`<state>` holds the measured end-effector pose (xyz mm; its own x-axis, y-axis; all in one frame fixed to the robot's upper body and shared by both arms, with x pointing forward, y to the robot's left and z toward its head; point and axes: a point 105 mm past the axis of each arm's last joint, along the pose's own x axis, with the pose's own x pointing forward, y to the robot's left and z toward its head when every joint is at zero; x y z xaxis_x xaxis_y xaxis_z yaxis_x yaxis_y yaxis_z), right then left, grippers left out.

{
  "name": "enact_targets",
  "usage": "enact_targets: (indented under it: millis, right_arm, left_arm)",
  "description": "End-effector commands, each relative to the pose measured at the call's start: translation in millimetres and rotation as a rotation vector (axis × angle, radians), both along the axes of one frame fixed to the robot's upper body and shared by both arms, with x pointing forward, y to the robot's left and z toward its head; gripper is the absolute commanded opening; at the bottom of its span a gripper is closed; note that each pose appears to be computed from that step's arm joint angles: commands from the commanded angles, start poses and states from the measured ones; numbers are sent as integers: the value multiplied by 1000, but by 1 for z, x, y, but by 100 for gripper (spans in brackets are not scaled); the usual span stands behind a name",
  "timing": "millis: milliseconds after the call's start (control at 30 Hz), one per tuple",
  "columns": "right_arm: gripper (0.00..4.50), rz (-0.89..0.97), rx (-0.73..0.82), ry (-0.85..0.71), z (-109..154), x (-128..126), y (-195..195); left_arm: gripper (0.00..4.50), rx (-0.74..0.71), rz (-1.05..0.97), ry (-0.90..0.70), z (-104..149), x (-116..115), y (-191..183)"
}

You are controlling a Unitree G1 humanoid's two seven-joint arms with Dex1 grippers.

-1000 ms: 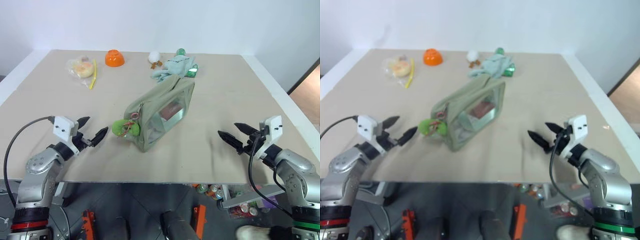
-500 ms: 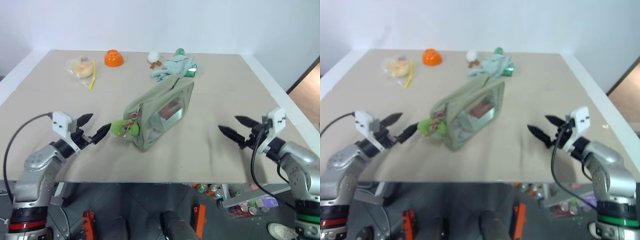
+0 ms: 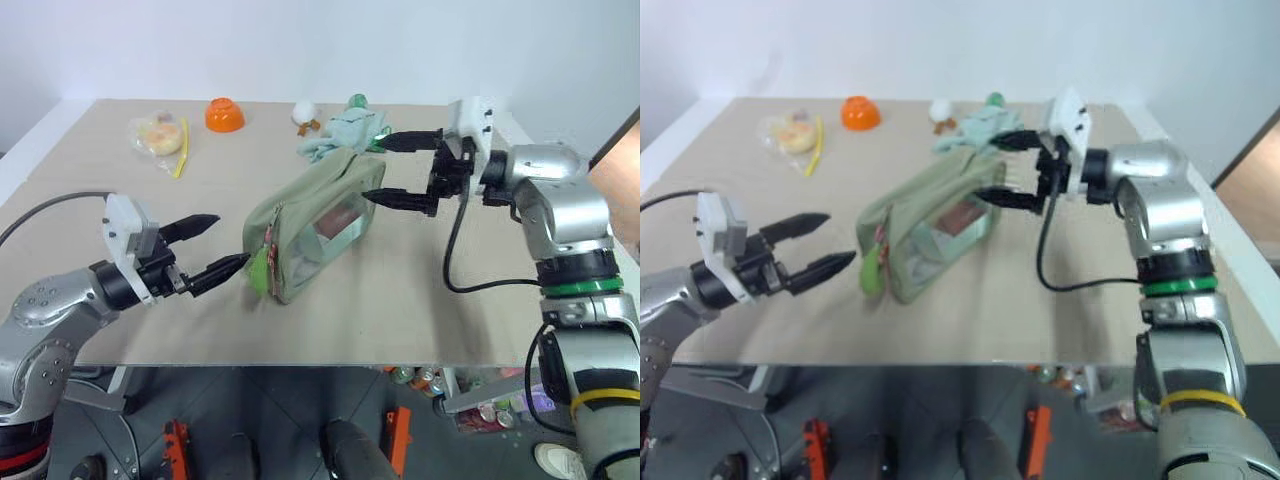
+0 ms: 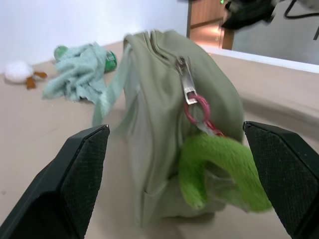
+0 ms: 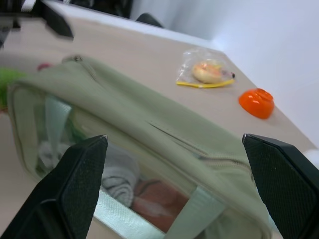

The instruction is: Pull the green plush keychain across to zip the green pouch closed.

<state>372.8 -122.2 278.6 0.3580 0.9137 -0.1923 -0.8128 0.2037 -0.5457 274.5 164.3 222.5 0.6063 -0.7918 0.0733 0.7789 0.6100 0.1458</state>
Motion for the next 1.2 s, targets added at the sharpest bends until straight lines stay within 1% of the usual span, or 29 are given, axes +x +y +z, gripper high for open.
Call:
enact_targets:
  millis: [33, 100, 167, 300, 600, 733, 800, 833, 867, 967, 1100, 1200]
  right_arm:
    - [450, 0, -119, -86, -1, 14, -6]
    - [450, -8, -122, -90, -1, 21, -7]
    - [450, -6, -136, -94, -3, 24, -8]
    - [450, -11, -143, -108, -5, 29, -8]
    - [450, -28, -144, -136, -2, 37, -3]
    - [337, -19, -134, -150, 0, 37, 0]
    - [255, -17, -134, -161, 0, 37, 1]
    - [255, -16, -134, -163, 0, 37, 1]
    - [201, -14, -134, -165, 1, 37, 1]
    - [103, -6, -136, -180, 2, 36, 2]
    - [103, 9, -154, -209, 5, 33, 3]
    - [103, 19, -149, -226, 13, 31, 3]
  left_arm:
    - [445, 13, 5, -5, 11, 0, 11]
    - [445, 6, 20, 8, 15, 0, 20]
    - [445, 23, 11, 15, 16, -3, 21]
    - [445, 38, 0, 5, 15, -4, 16]
    - [445, 7, -14, -8, 11, -1, 0]
    - [450, -19, -19, -19, 14, 0, -4]
    - [450, -28, -19, -24, 16, 1, -6]
    - [450, -28, -21, -27, 17, 1, -7]
    - [450, -31, -22, -31, 17, 2, -8]
    - [450, -50, -17, -37, 20, 3, -8]
    - [450, -68, -1, -46, 22, 8, -6]
    - [450, -74, 10, -53, 24, 11, -2]
